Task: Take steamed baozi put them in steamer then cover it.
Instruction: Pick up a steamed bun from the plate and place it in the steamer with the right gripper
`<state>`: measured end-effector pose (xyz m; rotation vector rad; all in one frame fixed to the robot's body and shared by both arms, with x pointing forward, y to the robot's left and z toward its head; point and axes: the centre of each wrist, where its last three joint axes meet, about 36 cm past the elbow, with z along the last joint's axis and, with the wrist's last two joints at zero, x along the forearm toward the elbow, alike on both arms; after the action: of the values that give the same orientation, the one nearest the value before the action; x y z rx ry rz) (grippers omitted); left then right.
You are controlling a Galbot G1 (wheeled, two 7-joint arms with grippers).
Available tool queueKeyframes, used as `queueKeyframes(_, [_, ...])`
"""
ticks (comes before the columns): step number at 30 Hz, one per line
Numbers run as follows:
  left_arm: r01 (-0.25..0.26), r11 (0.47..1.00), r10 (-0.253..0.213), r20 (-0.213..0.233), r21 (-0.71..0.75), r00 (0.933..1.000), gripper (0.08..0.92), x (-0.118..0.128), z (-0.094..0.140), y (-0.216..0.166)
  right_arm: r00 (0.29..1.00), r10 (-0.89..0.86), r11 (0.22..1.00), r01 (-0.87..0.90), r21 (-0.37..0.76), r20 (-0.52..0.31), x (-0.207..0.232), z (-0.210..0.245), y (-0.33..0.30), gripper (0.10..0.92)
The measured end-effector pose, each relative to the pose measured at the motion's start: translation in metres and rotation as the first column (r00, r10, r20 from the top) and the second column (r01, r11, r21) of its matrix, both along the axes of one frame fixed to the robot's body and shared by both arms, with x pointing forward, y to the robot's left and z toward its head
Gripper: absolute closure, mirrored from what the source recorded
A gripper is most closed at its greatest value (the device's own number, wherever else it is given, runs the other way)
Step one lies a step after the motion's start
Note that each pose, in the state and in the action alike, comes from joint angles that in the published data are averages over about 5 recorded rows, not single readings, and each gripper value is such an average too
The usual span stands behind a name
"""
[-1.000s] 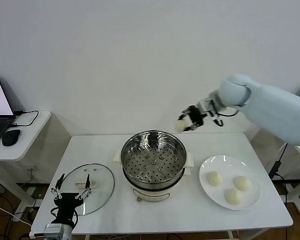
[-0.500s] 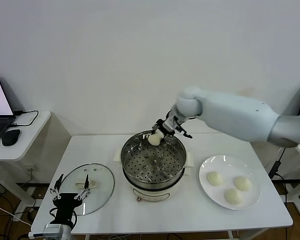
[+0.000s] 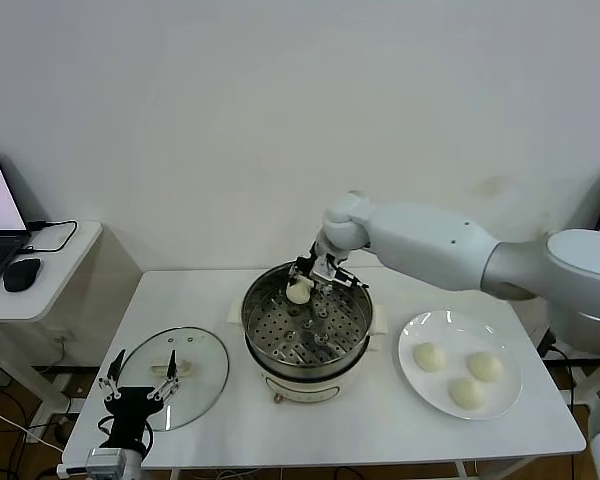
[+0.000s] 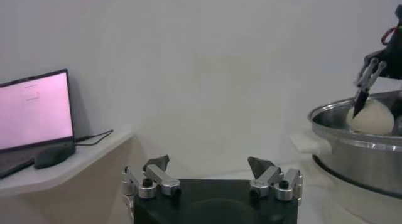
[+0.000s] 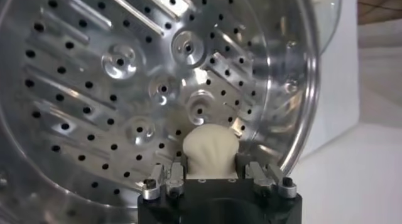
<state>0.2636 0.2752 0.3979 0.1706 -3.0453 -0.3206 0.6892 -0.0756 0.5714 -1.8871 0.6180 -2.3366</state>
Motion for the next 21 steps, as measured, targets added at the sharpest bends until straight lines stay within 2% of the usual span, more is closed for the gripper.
queueKeyframes(10, [0.0,1.0,0.0,0.004,0.002,1.0,0.177,-0.001,0.003,0.0,1.0,0.006,1.0,-0.006,-0.001,0.01,0.002,0.015,-0.008,0.233])
queueKeyframes(16, [0.005,1.0,-0.005,0.009,0.004,0.9999,0.177,-0.002,0.007,0.002,0.992,-0.122,0.992,0.123,0.034,-0.016,-0.007,0.051,-0.028,0.2])
queueKeyframes(21, [0.008,1.0,-0.008,0.015,0.004,0.9999,0.177,-0.002,0.012,0.006,0.952,-0.3,0.951,0.303,0.058,-0.057,-0.023,0.084,-0.059,0.2])
